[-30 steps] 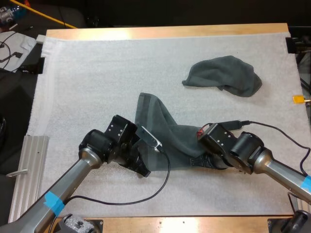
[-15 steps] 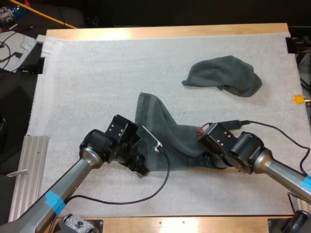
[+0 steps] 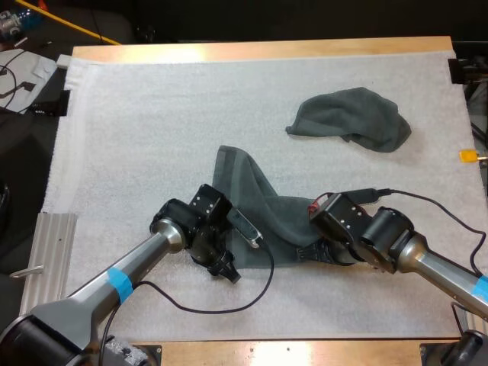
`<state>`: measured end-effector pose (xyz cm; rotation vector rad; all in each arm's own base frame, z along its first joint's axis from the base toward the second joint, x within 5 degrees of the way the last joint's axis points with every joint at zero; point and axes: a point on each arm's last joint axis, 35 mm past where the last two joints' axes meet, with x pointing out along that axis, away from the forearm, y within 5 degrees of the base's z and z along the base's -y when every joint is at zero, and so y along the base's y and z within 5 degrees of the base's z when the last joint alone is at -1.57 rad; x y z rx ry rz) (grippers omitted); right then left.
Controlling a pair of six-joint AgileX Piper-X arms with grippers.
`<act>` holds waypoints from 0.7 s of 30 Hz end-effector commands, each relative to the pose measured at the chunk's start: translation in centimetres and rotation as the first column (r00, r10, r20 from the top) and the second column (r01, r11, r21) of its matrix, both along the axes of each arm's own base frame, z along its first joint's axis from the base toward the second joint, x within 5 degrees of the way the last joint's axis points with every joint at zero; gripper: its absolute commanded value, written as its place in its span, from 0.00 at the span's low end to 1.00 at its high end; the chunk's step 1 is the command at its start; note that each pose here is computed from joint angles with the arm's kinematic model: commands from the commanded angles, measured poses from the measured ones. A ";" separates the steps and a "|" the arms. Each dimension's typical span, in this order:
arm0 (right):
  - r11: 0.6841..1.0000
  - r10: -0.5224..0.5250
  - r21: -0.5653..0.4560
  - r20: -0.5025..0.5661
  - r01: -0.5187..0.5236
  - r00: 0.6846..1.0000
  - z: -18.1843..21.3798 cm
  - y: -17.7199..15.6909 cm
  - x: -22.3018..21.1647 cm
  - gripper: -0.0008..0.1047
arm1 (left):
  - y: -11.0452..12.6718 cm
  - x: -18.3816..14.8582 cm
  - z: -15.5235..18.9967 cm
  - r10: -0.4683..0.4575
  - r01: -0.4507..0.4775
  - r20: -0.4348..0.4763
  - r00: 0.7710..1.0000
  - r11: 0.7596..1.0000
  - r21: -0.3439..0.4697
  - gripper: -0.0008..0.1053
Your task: Pick towel from pile, fold and stack
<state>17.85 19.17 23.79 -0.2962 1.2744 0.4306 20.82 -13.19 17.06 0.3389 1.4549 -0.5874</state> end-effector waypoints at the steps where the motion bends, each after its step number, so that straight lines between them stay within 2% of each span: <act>1: 1.000 -0.007 0.007 0.006 0.007 1.000 0.3 -0.1 0.0 0.01 | -0.3 0.3 -0.7 -0.002 0.002 -0.006 1.000 1.000 0.009 0.43; 8: 1.000 -0.010 0.013 0.007 0.010 1.000 0.3 0.0 0.0 0.01 | -0.4 0.4 -1.4 -0.001 0.001 -0.026 1.000 1.000 0.016 0.41; 10: 1.000 -0.010 0.016 0.012 0.010 1.000 0.4 0.0 0.0 0.01 | -0.4 0.4 -1.6 0.000 0.001 -0.034 0.999 1.000 0.019 0.33; 15: 1.000 -0.010 0.017 0.017 0.010 1.000 0.4 0.0 0.0 0.01 | -0.3 0.4 -1.6 0.006 -0.005 -0.040 0.999 1.000 0.024 0.03; 21: 1.000 -0.008 0.027 0.034 0.007 0.999 0.6 0.1 0.1 0.01 | -0.3 0.2 -0.6 0.022 -0.021 -0.041 0.999 1.000 0.010 0.01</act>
